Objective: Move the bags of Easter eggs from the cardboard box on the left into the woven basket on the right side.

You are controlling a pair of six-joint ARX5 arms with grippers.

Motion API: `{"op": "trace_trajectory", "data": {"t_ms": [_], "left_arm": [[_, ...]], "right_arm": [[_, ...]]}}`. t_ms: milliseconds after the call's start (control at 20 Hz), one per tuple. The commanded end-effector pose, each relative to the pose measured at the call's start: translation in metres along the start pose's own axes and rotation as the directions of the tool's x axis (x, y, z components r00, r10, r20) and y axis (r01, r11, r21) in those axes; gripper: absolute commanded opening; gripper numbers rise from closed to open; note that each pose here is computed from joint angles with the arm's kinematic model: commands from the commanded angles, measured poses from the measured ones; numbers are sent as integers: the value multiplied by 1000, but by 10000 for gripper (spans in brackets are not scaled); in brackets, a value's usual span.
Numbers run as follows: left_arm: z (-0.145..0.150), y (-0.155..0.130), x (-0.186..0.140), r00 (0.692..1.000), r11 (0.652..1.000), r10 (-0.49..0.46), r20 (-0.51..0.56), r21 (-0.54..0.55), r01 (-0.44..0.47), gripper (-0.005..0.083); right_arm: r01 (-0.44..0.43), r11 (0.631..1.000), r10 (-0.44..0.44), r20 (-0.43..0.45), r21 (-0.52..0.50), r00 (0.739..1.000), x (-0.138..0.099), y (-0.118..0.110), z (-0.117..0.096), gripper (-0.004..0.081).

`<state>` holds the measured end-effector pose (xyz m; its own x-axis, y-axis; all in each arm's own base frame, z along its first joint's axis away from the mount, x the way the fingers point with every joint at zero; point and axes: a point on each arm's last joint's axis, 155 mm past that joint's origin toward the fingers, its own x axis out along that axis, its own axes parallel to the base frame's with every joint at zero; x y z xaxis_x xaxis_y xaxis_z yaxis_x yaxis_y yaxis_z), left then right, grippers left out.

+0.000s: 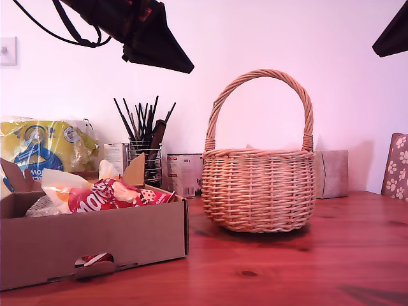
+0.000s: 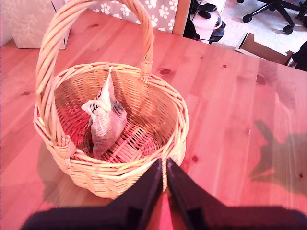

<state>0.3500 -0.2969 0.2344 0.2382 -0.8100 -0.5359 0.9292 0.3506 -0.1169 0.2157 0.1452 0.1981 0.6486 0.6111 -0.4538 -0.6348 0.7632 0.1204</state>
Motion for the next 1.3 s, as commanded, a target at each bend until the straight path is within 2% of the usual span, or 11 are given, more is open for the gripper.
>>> {"op": "trace_trajectory", "data": {"t_ms": [0,350,700,900,1100,1250], "left_arm": [[6,5,-4,999,999,28,26,17,-28,-11],[5,5,-4,999,1000,26,22,15,-27,-11],[-34,12,-30,994,999,32,-102,-29,-35,-19],[-56,21,-51,974,989,133,-184,-44,-143,-19],[-82,25,-65,942,959,265,-205,-43,-279,-19],[-103,19,-76,921,934,347,-179,-27,-357,-19]], "right_arm": [[12,1000,-11,-25,23,1000,5,-4,-12,0],[15,999,-12,-54,42,998,12,-7,-17,-1],[27,998,-21,-96,57,995,20,-13,-25,-12],[35,998,-33,-65,44,997,24,-16,-16,-12],[61,998,-60,-32,31,998,30,-24,-6,-12],[61,998,-59,-40,33,997,33,-25,-7,-12]]}}
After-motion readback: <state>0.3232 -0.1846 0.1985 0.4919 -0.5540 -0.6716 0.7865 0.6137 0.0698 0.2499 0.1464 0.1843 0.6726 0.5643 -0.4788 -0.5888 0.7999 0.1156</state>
